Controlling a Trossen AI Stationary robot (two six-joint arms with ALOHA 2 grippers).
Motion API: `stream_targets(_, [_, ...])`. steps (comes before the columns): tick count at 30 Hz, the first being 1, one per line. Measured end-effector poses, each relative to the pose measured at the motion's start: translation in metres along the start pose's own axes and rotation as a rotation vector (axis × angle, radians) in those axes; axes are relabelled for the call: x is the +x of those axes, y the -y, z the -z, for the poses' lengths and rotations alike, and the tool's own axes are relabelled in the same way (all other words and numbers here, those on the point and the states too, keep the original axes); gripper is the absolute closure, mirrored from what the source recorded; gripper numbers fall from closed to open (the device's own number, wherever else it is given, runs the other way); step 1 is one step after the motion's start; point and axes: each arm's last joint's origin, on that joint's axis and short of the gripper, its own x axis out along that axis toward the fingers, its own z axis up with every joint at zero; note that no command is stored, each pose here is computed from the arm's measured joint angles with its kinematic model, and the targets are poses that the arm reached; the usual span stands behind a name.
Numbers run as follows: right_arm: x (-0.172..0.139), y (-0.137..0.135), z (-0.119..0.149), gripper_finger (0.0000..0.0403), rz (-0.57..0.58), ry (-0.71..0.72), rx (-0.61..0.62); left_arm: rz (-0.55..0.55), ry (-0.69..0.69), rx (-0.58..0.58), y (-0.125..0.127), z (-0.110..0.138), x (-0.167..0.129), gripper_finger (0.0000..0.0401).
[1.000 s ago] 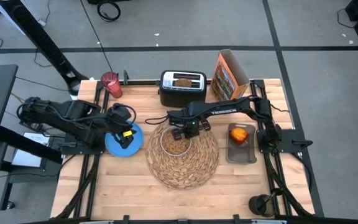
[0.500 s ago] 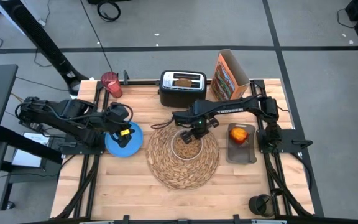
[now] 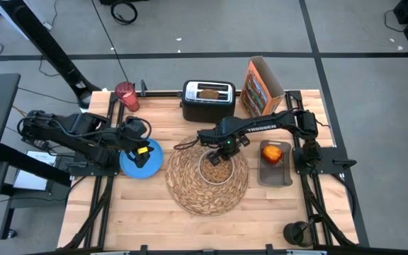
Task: Arrange a breakfast setting
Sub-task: Adjust the bowl on the center right of the table mat, then put the blue plate on the bottom left side of the table mat
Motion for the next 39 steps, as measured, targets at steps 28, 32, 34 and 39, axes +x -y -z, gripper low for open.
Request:
stream_targets(28, [-0.131,-0.005,0.115,0.0263,-0.433,0.652,-0.139,0.024,-0.117,0.298,0.016,0.046,0.012,0.0258])
stream_targets(32, [-0.143,-0.033,0.161,0.0263,-0.637,0.815,-0.299,0.004,-0.208,0.349,0.019,0.075,0.032,0.0258])
stream_targets(34, [-0.146,-0.047,0.181,0.0263,-0.726,0.883,-0.36,-0.034,-0.248,0.366,0.018,0.087,0.048,0.0258])
stream_targets(39, [-0.153,-0.071,0.218,0.0263,-0.917,1.038,-0.428,-0.126,-0.38,0.326,0.004,0.108,0.095,0.0258])
